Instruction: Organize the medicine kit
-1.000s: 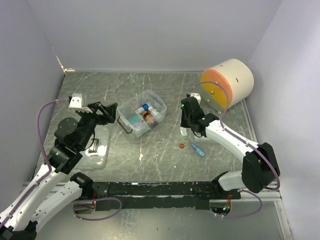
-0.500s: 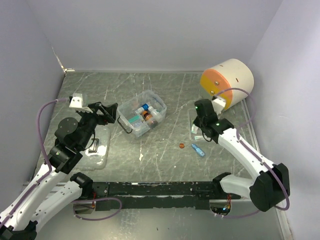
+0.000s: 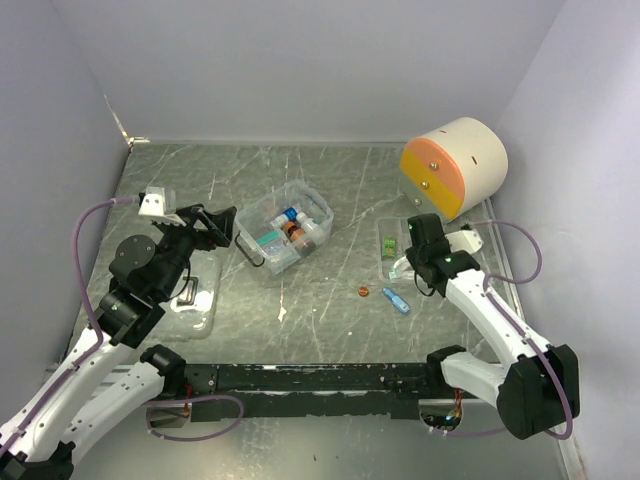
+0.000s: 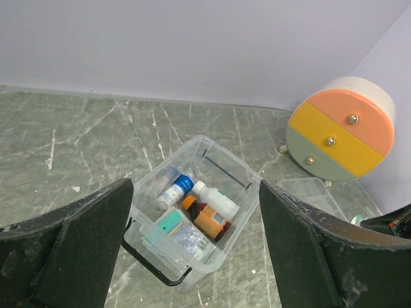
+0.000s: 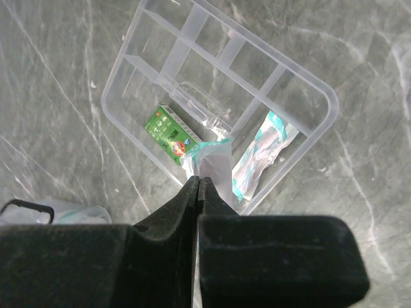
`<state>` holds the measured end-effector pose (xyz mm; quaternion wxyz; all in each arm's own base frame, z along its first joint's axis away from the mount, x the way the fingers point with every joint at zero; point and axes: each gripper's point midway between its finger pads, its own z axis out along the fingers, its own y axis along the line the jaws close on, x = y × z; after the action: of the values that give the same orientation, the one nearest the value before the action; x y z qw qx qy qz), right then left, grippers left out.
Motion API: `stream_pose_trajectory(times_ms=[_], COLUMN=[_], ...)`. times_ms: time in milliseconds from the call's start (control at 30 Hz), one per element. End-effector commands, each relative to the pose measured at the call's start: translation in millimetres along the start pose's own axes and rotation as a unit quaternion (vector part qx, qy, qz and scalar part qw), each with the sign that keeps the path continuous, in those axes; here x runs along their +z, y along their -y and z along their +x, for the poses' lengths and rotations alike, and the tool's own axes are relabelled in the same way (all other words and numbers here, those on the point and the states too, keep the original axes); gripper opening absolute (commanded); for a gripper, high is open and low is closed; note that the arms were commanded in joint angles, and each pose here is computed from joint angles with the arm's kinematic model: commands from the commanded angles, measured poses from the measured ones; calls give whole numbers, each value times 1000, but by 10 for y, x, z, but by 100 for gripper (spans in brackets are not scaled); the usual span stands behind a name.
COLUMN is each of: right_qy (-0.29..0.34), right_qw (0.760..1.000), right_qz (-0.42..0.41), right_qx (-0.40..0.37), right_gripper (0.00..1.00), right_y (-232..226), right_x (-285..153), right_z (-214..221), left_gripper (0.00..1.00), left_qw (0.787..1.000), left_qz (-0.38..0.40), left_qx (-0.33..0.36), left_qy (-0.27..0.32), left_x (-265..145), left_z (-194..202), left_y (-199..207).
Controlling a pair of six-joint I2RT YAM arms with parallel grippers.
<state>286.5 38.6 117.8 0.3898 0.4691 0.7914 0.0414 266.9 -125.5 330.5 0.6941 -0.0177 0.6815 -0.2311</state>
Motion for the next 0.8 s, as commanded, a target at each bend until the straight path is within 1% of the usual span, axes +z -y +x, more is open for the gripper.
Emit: stream_pose_trajectory(times_ms=[0, 133, 333, 467, 767], right_qy=[11, 2, -12, -11, -15], right_qw=[995, 991, 985, 983, 978], right_qz=[13, 16, 43, 44, 92], right_qx=[97, 136, 166, 176, 186], right_gripper=[0, 0, 0, 0, 0], right_y=[44, 48, 105, 136, 355], right_x=[64, 139, 292, 387, 532], right_z=[11, 94, 252, 312, 448], left_gripper=[91, 91, 91, 91, 91], left_qw=[1000, 1000, 1000, 1000, 1000], left_qz=[10, 10, 11, 9, 7], left_qx=[-11, -10, -10, -11, -8], left_qy=[20, 19, 16, 16, 10], left_x=[-19, -19, -6, -9, 12], left_z=[-135, -128, -112, -115, -87], left_y=[50, 49, 53, 45, 43])
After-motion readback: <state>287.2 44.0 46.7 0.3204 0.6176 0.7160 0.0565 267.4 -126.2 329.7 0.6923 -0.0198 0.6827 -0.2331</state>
